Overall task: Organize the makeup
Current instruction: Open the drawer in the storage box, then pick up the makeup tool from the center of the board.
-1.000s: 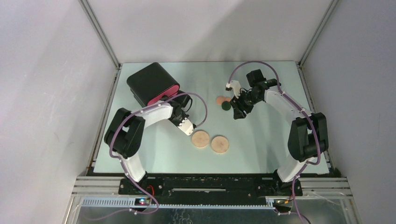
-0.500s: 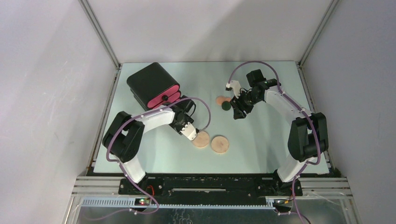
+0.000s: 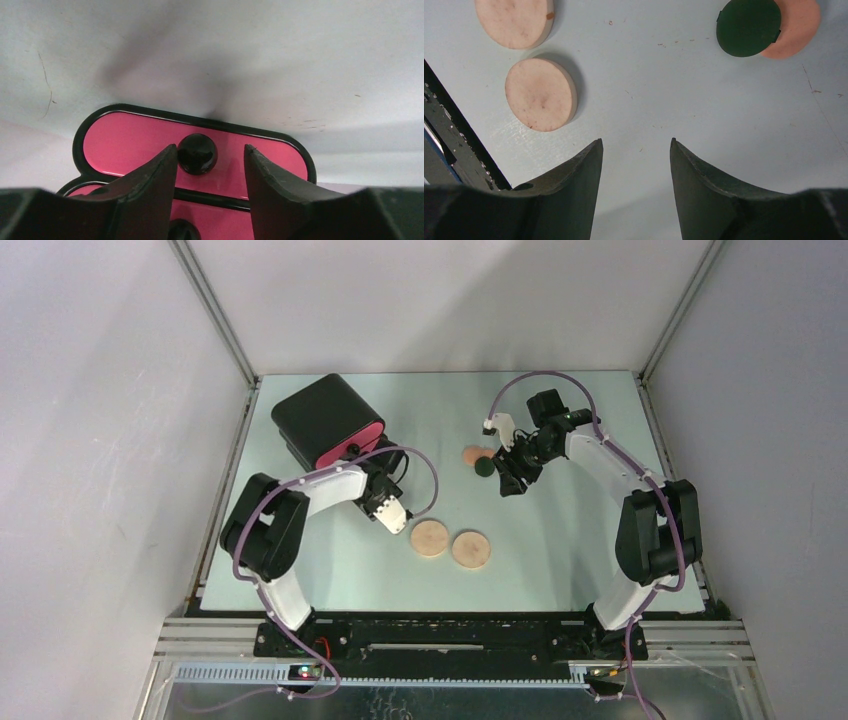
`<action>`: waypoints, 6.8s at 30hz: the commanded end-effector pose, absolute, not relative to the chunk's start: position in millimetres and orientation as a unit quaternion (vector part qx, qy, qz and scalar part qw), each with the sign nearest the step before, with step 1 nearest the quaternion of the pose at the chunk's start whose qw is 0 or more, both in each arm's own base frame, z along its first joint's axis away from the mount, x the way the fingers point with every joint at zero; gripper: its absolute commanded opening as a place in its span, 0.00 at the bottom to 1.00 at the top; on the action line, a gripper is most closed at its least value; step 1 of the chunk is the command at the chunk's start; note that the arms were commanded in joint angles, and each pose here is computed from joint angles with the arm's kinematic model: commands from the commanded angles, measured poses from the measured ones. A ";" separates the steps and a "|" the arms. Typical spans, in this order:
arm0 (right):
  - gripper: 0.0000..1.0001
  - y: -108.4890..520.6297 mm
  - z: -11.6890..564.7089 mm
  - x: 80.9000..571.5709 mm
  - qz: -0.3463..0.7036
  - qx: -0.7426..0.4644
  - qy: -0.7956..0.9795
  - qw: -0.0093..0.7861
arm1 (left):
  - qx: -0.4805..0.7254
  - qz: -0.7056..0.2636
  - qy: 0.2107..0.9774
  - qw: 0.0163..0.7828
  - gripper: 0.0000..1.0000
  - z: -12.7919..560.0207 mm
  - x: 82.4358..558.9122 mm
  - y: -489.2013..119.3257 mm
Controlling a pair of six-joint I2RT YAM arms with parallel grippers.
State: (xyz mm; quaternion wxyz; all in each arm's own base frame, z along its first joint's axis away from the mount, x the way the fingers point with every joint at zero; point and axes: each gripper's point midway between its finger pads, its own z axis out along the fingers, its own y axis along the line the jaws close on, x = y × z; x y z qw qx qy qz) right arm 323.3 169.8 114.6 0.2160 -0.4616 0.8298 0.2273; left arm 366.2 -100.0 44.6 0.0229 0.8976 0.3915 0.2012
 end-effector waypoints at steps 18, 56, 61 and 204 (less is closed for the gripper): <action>0.61 172.7 111.9 318.5 0.233 -0.472 0.824 0.208 | 0.895 0.206 0.390 0.070 0.14 53.2 367.4 -123.8; 0.60 173.3 117.4 317.1 0.236 -0.474 0.821 0.214 | 0.911 0.152 0.377 0.072 0.73 64.6 335.7 -178.4; 0.60 173.0 116.8 317.0 0.236 -0.474 0.821 0.213 | 0.912 0.137 0.384 0.053 0.76 57.6 341.4 -166.8; 0.73 209.9 55.1 431.9 0.102 -0.381 0.889 0.231 | 0.432 -0.103 0.713 0.542 1.00 279.7 316.5 -166.4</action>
